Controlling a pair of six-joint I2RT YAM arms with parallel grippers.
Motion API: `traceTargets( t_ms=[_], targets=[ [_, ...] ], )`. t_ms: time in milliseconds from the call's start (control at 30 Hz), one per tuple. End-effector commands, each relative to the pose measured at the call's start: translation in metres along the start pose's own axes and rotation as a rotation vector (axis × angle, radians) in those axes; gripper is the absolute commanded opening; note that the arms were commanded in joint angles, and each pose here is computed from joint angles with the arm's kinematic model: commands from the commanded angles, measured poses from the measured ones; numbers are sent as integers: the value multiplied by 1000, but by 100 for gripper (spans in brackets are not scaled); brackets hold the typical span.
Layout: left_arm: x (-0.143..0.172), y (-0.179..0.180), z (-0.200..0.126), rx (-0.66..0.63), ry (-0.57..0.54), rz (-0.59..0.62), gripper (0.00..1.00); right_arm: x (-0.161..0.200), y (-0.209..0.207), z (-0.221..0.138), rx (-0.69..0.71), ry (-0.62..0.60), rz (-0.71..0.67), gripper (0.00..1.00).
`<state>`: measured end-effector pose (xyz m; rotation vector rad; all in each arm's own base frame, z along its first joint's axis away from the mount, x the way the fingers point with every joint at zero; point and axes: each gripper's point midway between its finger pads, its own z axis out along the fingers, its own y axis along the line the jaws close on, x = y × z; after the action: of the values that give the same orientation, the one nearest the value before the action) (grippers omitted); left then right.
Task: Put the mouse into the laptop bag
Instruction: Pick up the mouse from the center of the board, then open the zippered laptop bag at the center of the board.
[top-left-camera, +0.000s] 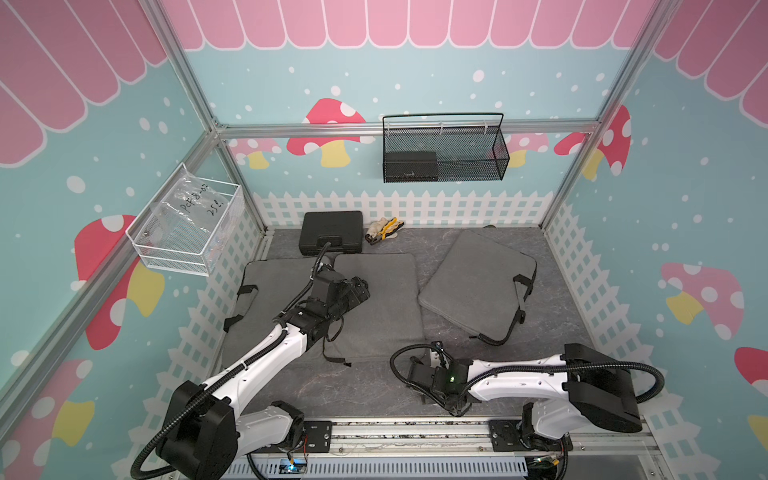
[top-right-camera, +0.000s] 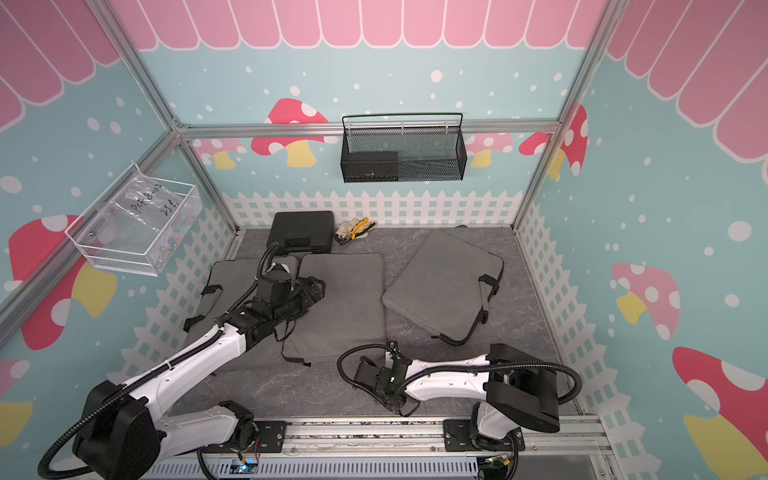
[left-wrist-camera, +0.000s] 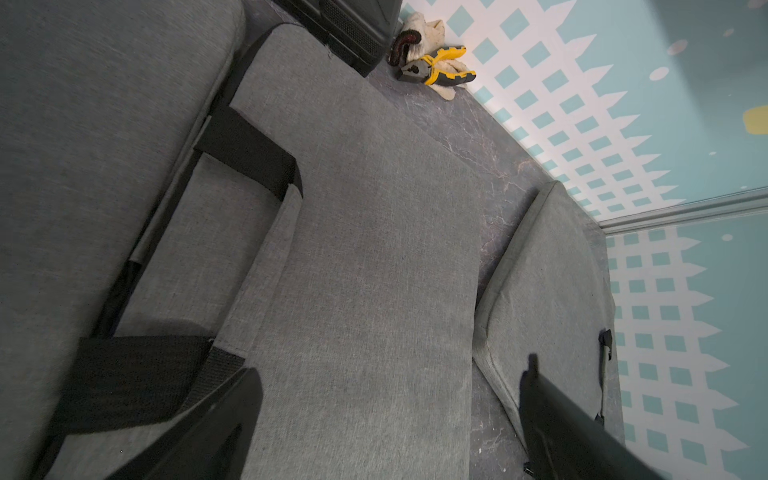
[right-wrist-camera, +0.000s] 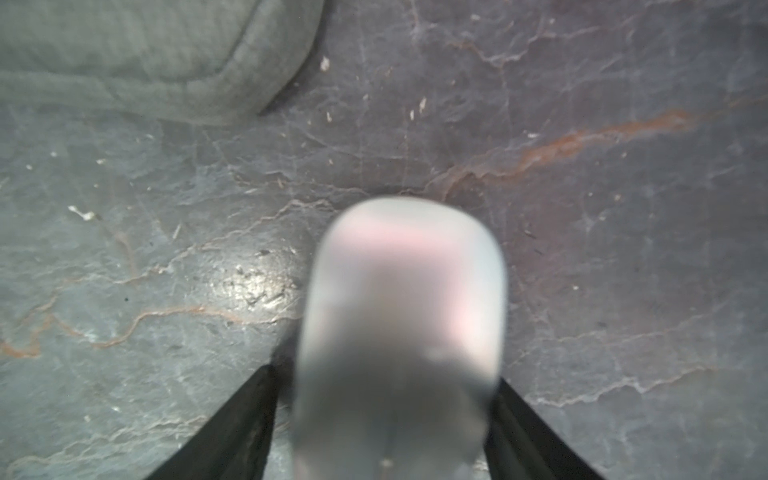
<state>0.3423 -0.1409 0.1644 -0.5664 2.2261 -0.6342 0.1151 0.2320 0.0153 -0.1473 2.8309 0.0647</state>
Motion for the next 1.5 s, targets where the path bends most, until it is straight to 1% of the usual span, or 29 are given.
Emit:
traceTargets(
  t_ms=[0,33,100,333,433,567,700,800,933,1000,1067,1133,1200,1233,1333,1400,1467],
  targets=[
    [-2,-4,1,21,0,-10,99,25,-25,14,102,85,-7,68],
    [-2,-4,1,23,0,-9,99,24,-25,14,99,79,-5,67],
    [-2,-4,0,24,0,-9,99,21,-24,15,95,64,1,60],
    [0,-12,0,70,11,2,99,14,-28,17,94,43,17,59],
    [1,-21,1,111,24,16,99,0,-33,9,73,1,47,59],
    [7,-41,2,178,34,62,99,-40,-45,-18,30,-117,116,59],
    [25,-74,1,228,44,152,99,-89,-70,-44,-19,-247,216,58],
    [48,-106,-1,272,52,224,99,-127,-98,-60,-31,-335,283,58],
    [90,-150,4,347,80,294,99,-172,-150,-96,33,-479,410,57],
    [112,-175,7,379,111,333,98,-187,-177,-105,63,-504,460,57],
    [139,-200,15,396,148,385,98,-199,-202,-105,62,-506,498,55],
    [166,-224,25,415,186,428,97,-204,-233,-107,99,-522,561,55],
    [193,-248,39,435,225,461,96,-200,-271,-112,163,-542,648,55],
    [207,-259,47,441,249,479,95,-198,-290,-115,170,-548,691,55],
    [238,-289,74,435,318,515,92,-194,-329,-120,107,-579,786,55],
    [254,-301,94,416,353,526,91,-189,-350,-122,112,-592,846,55],
    [270,-313,112,416,393,536,88,-186,-361,-122,112,-603,880,55]
  ],
)
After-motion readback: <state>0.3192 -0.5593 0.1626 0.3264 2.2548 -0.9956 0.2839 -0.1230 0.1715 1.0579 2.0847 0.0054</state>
